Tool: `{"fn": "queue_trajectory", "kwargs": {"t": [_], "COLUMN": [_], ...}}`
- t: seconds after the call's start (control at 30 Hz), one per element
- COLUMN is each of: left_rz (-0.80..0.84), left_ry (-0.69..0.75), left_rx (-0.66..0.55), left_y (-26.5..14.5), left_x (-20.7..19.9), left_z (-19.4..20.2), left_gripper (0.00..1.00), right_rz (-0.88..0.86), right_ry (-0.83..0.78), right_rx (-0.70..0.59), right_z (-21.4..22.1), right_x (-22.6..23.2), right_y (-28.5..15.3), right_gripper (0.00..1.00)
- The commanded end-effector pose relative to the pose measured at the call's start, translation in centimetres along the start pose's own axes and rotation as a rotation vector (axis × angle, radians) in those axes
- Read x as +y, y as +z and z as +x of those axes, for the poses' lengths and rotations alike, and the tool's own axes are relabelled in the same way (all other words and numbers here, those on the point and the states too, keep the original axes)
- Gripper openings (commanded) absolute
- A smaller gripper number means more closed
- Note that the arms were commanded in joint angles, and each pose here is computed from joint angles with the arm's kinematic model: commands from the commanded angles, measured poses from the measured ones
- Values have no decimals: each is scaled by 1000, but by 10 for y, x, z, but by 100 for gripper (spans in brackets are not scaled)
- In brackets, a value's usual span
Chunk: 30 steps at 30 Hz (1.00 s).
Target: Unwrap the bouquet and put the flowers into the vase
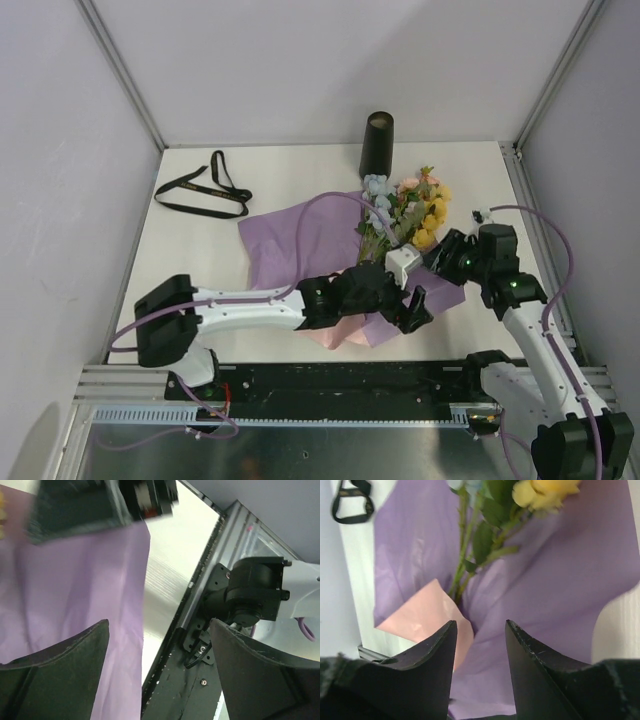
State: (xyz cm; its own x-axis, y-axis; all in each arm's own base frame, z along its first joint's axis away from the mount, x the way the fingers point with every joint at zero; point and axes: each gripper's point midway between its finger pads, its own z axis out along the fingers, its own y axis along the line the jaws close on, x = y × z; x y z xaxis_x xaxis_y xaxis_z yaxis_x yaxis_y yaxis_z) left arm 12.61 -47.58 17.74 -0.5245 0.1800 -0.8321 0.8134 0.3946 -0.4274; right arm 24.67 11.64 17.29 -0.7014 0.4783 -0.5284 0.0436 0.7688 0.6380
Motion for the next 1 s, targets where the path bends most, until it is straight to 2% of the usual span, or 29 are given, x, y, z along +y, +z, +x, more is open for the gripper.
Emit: {"fn": "queue_trajectory", "kwargs": {"t": [0.0,0.17,0.47,0.63,0.77,0.83,0.97], "left_rz": [-161,-284,-415,-552,-653,-704,-725], "left_ry": [54,77,1,-110,-215,-265,-360], "left_rx": [-92,-125,-188,-160,-100,-83,-55], "left_y": [-30,-60,-123,-162,-194,-209,-228], "left_x": [28,53,85,140,184,201,219], "left_z": [-38,-66,-114,-103,-85,-76,-59], "left_gripper": [90,98,99,100,100,100,100], "right_rz": [68,132,245,286,345,295,-18], "right_ry": [60,83,66,101,140,107,-30], "right_rx": [26,17,44,19,-99,-139,-163], "right_z": [19,32,63,63,45,31,9], "right_x": [-25,-49,-94,-102,-108,-96,-23], "right_y": [9,15,23,22,15,13,10], "right_gripper": [48,49,49,49,55,56,60]}}
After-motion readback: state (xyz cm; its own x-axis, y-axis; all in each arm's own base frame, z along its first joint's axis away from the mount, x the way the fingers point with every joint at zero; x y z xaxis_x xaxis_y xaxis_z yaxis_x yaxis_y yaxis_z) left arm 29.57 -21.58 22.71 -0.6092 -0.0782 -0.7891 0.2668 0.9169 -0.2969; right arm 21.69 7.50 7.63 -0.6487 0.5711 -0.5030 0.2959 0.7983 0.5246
